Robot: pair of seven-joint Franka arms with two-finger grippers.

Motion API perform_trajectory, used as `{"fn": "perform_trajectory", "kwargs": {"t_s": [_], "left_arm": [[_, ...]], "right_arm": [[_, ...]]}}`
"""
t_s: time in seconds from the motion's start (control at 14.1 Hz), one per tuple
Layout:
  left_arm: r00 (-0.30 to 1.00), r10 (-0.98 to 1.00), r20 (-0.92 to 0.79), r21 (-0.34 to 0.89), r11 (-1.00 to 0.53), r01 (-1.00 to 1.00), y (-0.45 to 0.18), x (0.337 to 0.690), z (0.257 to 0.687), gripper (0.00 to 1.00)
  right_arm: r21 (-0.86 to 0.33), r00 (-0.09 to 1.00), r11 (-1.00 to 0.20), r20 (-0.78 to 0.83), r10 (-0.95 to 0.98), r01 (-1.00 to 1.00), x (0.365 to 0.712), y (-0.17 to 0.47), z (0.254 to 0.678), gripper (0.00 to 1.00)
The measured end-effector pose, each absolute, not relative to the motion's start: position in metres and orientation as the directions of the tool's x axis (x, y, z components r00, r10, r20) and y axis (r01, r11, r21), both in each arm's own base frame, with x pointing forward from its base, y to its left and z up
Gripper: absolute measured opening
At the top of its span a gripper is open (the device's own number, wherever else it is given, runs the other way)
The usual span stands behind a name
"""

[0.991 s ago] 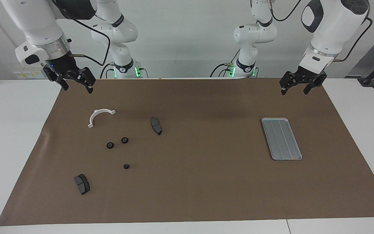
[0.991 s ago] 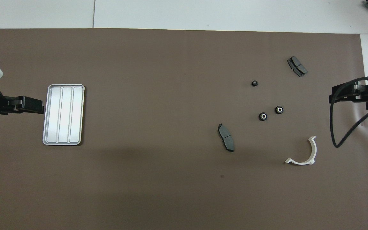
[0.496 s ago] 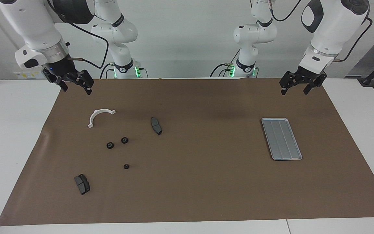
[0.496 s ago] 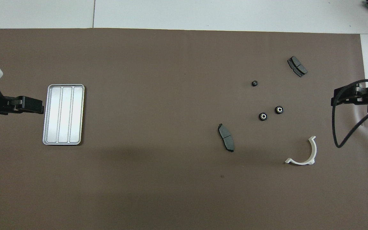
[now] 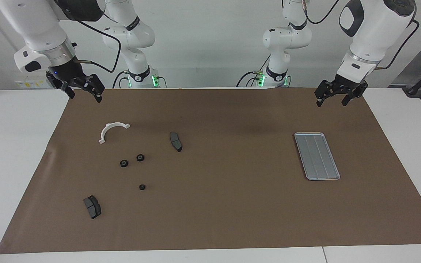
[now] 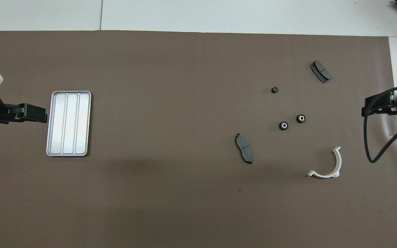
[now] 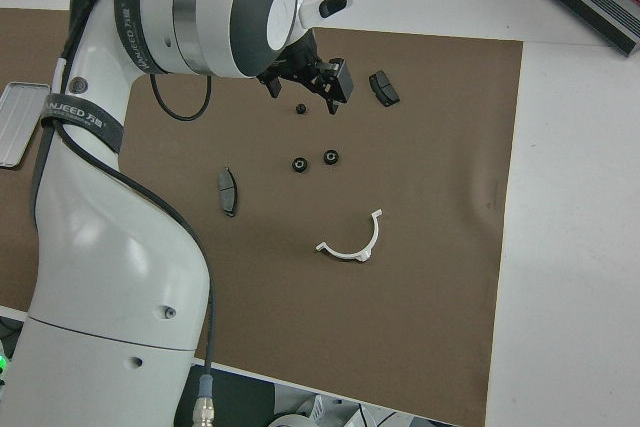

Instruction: Place bearing gear from tray to pile

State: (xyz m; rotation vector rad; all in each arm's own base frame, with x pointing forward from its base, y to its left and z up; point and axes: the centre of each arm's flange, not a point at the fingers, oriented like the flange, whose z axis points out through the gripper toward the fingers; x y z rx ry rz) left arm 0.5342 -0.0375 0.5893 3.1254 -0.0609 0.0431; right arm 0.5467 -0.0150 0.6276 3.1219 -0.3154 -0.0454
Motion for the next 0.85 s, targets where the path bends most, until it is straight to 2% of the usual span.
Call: {"fn": "perform_trajectory", "kwargs": {"t_s": [0.85], "left_arm": [[0.999, -0.039, 0.028, 0.015, -0.999, -0.039, -0.0375, 0.5342, 0.5893, 1.0]], "right_arm": [[0.015, 0.98, -0.98, -0.004, -0.198, -0.197, 0.55, -0.015, 0.6287, 1.0]]}}
